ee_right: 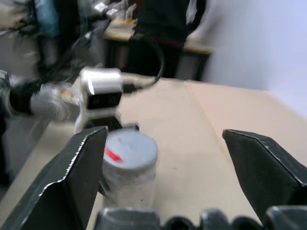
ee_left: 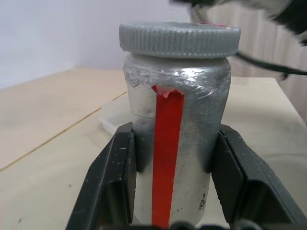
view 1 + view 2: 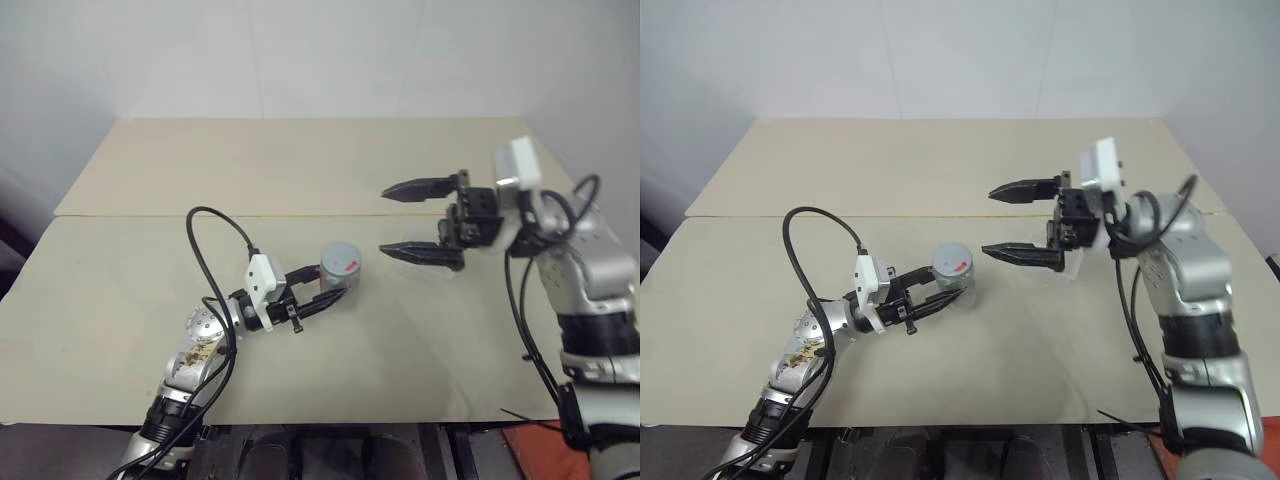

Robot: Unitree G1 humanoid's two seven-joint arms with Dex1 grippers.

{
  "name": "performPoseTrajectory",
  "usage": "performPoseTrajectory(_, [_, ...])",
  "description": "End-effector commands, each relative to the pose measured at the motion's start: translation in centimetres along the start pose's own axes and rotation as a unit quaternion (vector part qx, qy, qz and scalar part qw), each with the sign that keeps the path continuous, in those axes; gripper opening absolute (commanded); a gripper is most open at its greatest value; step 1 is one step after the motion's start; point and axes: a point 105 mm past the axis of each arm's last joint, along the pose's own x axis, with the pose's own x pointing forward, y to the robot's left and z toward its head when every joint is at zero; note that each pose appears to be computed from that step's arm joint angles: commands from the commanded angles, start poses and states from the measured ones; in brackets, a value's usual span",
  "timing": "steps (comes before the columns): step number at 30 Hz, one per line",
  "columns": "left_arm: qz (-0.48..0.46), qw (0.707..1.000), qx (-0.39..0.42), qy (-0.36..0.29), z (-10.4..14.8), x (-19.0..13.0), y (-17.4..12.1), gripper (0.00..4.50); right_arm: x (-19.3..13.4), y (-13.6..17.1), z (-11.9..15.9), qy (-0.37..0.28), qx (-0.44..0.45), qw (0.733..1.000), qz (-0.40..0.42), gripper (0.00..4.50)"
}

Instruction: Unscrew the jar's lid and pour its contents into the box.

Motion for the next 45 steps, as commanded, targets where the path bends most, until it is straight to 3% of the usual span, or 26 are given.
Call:
performPoseTrajectory(1, [0.013,0.999,0.032,-0.006,0.5,0.7,1.1,1.85,1.2,2.0,2.2,-0.007,-0.031,0.997,-0.077,4.48])
performPoseTrajectory(4, [0.039,0.998,0.048,-0.009,0.6,1.5,2.2,1.85,3.6,2.4,-0.4,0.033,-0.026,0.975,-0.220,4.48])
performPoseTrajectory(7, [0.057,0.997,0.054,-0.016,0.7,2.0,2.8,1.85,4.7,2.1,-1.9,0.047,-0.042,0.930,-0.361,4.48])
performPoseTrajectory(12, [0.059,0.996,0.060,-0.017,0.7,2.2,3.1,1.85,6.1,2.7,-2.7,0.042,-0.035,0.900,-0.432,4.48])
performPoseTrajectory(23, [0.067,0.995,0.063,-0.024,1.0,2.3,3.1,1.85,7.5,2.8,-3.2,0.032,-0.003,0.913,-0.407,4.48])
performPoseTrajectory(45, [0.071,0.996,0.059,-0.019,0.7,2.1,2.6,1.85,7.2,1.9,-4.1,0.034,0.005,0.907,-0.420,4.48])
